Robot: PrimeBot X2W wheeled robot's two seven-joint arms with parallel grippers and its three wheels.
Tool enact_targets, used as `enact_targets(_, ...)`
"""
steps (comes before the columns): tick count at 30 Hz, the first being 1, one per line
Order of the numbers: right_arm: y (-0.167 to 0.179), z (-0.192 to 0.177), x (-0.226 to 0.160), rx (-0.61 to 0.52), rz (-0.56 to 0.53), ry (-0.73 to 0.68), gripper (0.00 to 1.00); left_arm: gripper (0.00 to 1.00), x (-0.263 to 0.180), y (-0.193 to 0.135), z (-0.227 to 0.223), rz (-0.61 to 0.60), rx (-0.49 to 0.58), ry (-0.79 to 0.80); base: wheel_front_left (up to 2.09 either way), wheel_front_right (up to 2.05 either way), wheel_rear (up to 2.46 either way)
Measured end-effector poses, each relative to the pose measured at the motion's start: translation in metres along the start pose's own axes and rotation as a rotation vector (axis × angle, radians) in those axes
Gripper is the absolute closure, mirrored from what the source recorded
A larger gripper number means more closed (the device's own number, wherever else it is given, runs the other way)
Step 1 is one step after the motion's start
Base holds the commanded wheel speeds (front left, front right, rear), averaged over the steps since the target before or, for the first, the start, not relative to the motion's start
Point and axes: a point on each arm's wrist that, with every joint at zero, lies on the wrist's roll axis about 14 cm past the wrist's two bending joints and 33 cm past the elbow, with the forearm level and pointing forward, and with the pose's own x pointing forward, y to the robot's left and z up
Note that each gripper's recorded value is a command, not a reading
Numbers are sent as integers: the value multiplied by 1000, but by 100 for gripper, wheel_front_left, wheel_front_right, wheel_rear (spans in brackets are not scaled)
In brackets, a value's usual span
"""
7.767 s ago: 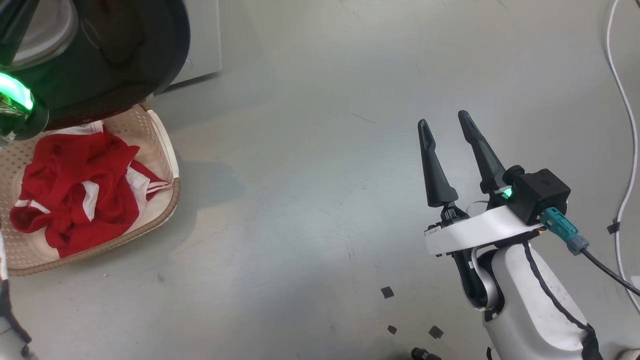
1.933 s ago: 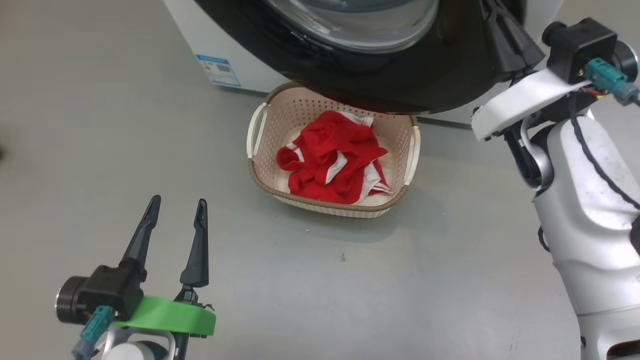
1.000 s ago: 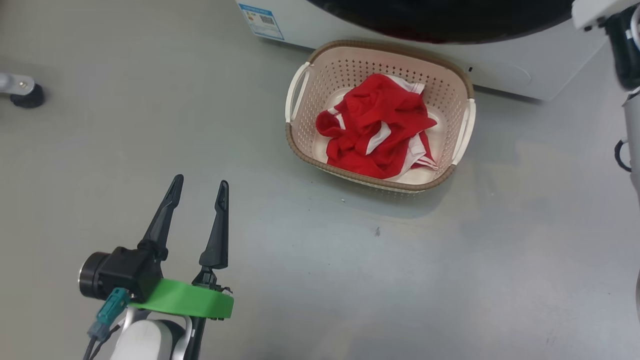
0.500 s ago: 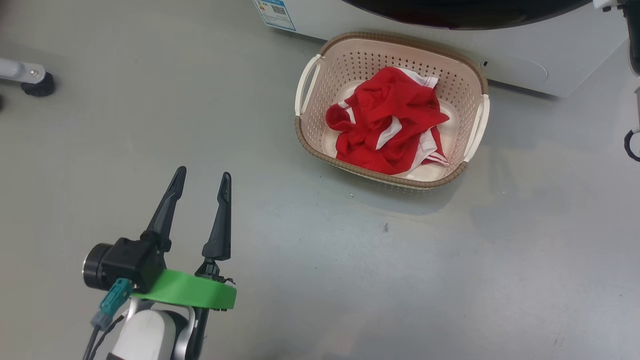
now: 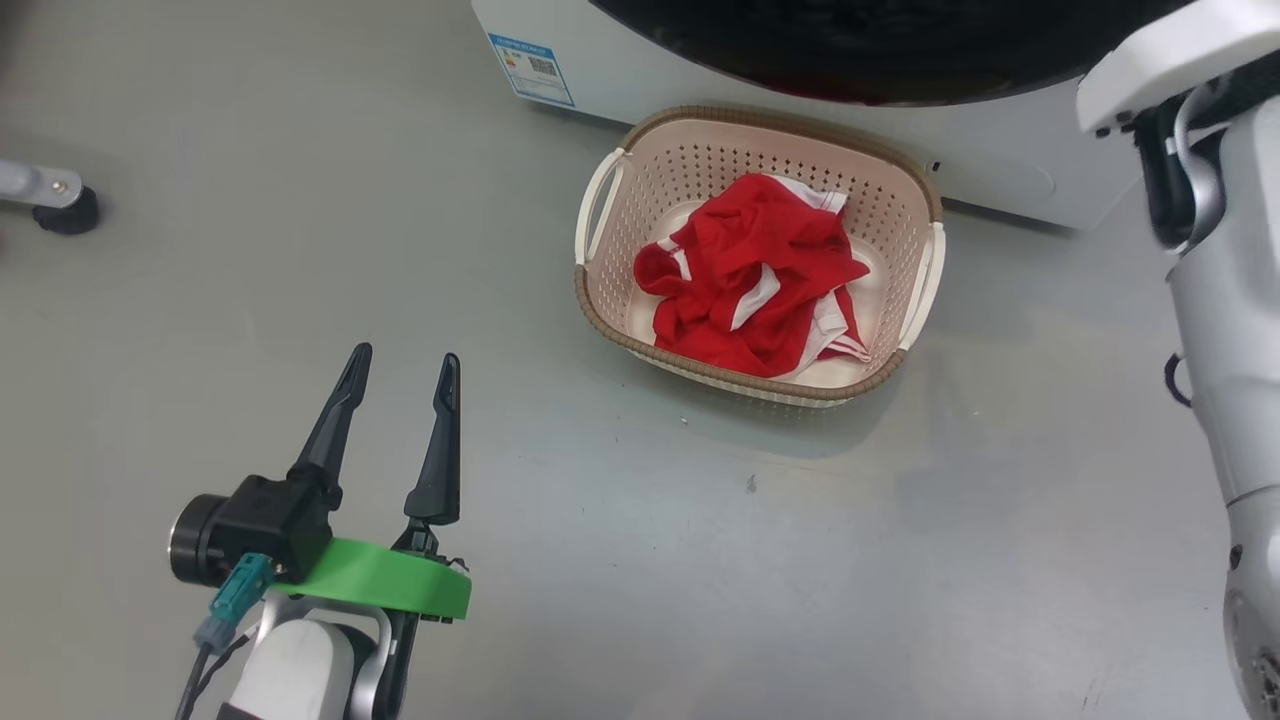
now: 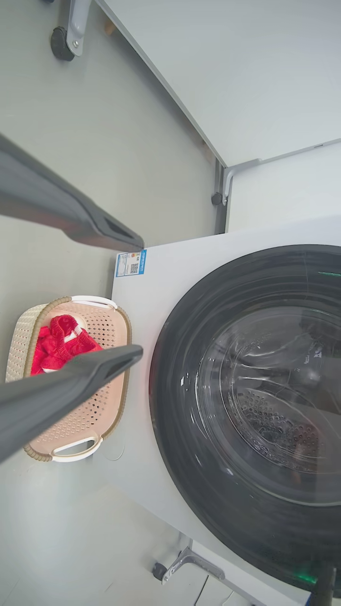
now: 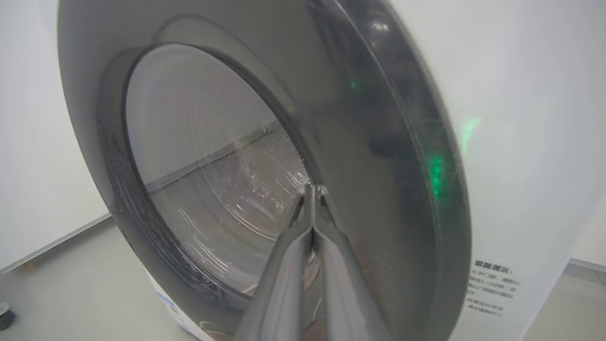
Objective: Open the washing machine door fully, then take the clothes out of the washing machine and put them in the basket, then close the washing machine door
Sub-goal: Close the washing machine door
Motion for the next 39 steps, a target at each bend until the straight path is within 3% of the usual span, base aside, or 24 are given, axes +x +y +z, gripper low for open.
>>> enact_targets(3, 7, -6, -11, 23, 0, 24, 100, 0, -1, -2, 4, -8, -3, -12, 0, 0, 0)
enact_targets(4, 9, -8, -15, 27, 0, 30, 85, 0, -1, -3, 6, -12, -2, -18, 0, 0, 0)
enact_targets(5, 10, -10, -20, 29, -2, 39, 77, 0, -1, -5, 7, -17, 0, -21, 0, 0, 0)
enact_targets(6, 10, -12, -25, 34, -3, 49, 38, 0, -1, -6, 8, -22, -2, -24, 0, 0, 0)
enact_targets(8, 9, -17, -36, 48, -17, 68, 0, 0, -1, -9, 11, -33, -5, -33, 0, 0, 0)
enact_targets(21, 4, -5, -96, 75, -89, 49, 0, 0, 4, -22, 30, -88, 5, -93, 0, 0, 0)
enact_targets(31, -19, -29, -177, 51, -221, 136, 0, 0, 0, -43, 28, -160, 0, -90, 0, 0, 0)
enact_targets(39, -27, -21, -222, 44, -313, 121, 0, 0, -8, -57, 21, -198, -16, -63, 0, 0, 0)
